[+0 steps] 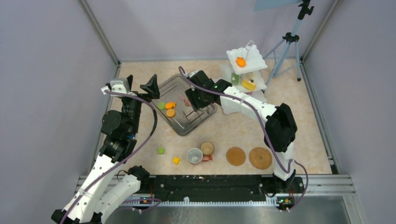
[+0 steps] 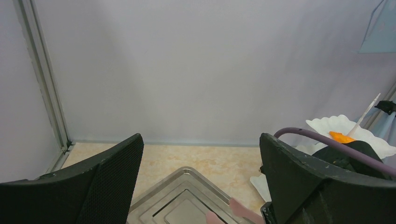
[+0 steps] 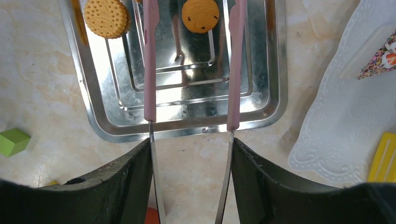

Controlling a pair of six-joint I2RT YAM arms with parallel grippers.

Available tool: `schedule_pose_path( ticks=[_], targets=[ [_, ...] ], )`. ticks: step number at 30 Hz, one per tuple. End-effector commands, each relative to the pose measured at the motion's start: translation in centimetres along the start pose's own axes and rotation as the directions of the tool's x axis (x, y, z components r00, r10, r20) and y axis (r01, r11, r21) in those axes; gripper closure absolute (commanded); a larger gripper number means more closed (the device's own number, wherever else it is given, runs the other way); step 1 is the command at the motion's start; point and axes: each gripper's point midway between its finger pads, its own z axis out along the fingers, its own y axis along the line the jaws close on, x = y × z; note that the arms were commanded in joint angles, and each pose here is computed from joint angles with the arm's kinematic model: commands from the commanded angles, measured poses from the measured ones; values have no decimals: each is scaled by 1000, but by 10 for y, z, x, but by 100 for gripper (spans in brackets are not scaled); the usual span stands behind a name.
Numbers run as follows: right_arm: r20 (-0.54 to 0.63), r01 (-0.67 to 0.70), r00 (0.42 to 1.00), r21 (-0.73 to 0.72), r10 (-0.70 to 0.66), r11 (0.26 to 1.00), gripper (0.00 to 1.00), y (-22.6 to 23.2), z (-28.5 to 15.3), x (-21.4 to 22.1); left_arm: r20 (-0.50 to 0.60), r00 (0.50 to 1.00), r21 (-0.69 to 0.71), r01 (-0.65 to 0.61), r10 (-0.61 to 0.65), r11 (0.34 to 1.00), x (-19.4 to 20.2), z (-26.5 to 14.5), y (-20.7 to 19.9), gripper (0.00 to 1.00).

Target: Serve the afternoon tea

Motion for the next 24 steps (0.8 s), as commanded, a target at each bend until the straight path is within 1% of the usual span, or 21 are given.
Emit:
schedule_pose_path(
  ticks=[1, 12, 19, 24],
  targets=[
    [31, 11, 999, 32, -12, 999, 42, -5, 4, -11, 60, 998, -9, 9, -8, 1000, -22, 0, 2, 1],
    [-24, 19, 1000, 26, -19, 999, 43, -2, 35, 5, 54, 999, -8, 6, -6, 1000, -19, 1, 2, 1],
    [-51, -10, 999, 14, 11, 1000, 46, -4, 47, 15, 55, 998, -12, 5, -5, 1000, -19, 1, 3, 1],
    [-68, -18, 997, 8, 18, 1000, 51, -3, 47, 21, 58, 998, -11, 6, -6, 1000, -21, 0, 3, 1]
  ],
)
